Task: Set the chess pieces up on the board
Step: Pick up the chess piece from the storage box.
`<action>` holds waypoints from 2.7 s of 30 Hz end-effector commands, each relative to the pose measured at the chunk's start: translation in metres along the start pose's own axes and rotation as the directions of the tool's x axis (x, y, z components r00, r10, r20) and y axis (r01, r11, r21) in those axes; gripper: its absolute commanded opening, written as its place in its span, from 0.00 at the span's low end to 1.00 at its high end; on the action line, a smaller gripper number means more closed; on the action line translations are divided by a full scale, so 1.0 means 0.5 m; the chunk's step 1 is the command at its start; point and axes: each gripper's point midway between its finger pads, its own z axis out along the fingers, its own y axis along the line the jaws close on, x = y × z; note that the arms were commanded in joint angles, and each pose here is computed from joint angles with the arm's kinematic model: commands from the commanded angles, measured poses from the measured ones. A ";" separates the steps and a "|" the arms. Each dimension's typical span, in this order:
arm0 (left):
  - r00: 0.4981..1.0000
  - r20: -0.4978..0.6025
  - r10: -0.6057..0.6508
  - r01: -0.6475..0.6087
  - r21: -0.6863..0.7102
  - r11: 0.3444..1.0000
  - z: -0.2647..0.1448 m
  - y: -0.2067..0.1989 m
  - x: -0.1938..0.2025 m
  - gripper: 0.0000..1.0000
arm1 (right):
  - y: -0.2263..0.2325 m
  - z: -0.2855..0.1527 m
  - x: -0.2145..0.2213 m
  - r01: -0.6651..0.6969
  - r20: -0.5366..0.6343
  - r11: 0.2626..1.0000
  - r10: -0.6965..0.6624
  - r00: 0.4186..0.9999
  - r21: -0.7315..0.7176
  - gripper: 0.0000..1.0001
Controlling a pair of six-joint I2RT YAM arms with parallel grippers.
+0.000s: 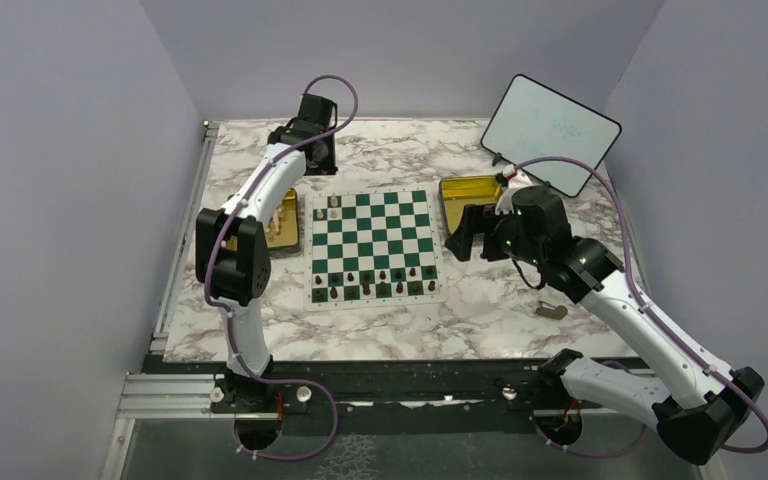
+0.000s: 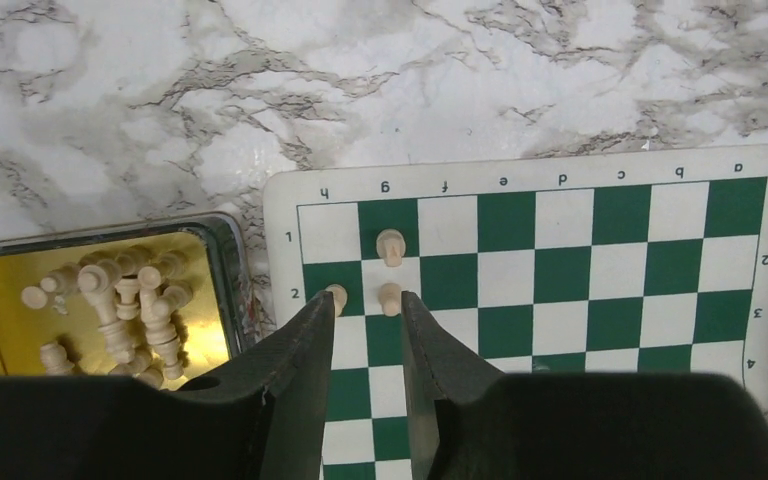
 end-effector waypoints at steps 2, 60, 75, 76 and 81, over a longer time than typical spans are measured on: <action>0.997 0.045 -0.063 0.067 -0.093 0.993 -0.057 0.074 -0.006 0.32 | 0.009 -0.009 -0.001 -0.007 0.028 1.000 0.008 1.000 -0.028 1.00; 0.930 -0.162 -0.331 0.267 -0.324 0.908 0.063 0.405 0.248 0.38 | -0.009 -0.024 0.006 0.031 0.026 1.000 -0.031 0.999 0.004 1.00; 0.934 -0.152 -0.322 0.273 -0.277 0.921 0.058 0.391 0.231 0.12 | -0.003 -0.029 0.004 0.005 0.031 1.000 -0.005 1.000 -0.005 1.00; 0.935 -0.148 -0.323 0.276 -0.270 0.923 0.055 0.388 0.226 0.11 | -0.002 -0.030 0.003 0.004 0.032 1.000 -0.003 0.999 -0.007 1.00; 0.934 -0.115 -0.338 0.301 -0.254 0.919 0.033 0.381 0.204 0.11 | 0.003 -0.034 -0.001 -0.014 0.035 1.000 0.015 0.999 -0.014 1.00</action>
